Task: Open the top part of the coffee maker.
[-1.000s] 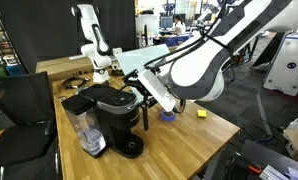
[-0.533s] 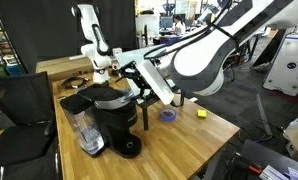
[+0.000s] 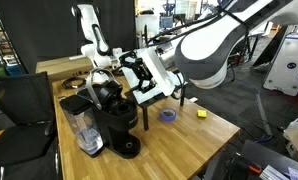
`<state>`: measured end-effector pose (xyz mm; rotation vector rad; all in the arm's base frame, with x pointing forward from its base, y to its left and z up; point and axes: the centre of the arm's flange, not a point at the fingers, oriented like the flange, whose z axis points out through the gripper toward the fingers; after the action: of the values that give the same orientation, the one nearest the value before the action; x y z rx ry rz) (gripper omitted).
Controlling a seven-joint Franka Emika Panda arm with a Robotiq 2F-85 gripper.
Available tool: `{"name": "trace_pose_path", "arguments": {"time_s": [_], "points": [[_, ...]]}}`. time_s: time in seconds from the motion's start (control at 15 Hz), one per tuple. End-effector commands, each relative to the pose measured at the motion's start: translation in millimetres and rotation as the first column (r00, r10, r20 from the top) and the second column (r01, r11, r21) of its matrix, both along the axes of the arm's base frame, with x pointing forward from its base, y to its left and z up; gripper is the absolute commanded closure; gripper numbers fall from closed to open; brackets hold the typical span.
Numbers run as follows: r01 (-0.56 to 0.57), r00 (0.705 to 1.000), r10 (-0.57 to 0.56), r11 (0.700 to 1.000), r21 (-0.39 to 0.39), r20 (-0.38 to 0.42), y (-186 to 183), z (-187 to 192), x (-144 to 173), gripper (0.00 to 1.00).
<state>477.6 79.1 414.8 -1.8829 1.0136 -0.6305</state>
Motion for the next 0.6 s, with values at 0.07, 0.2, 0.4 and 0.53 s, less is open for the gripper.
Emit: {"name": "trace_pose_path", "arguments": {"time_s": [0.07,0.2,0.4,0.53], "points": [[-0.023,0.999,0.022,1.0,0.012,0.025,8,-15,-15,0.0],[-0.081,0.997,0.081,0.996,-0.03,-0.008,7,-16,-16,0.0],[-0.178,0.982,0.171,0.98,-0.087,-0.081,8,-27,-27,0.0],[-0.229,0.97,0.216,0.966,-0.12,-0.114,6,-29,-30,0.0]]}}
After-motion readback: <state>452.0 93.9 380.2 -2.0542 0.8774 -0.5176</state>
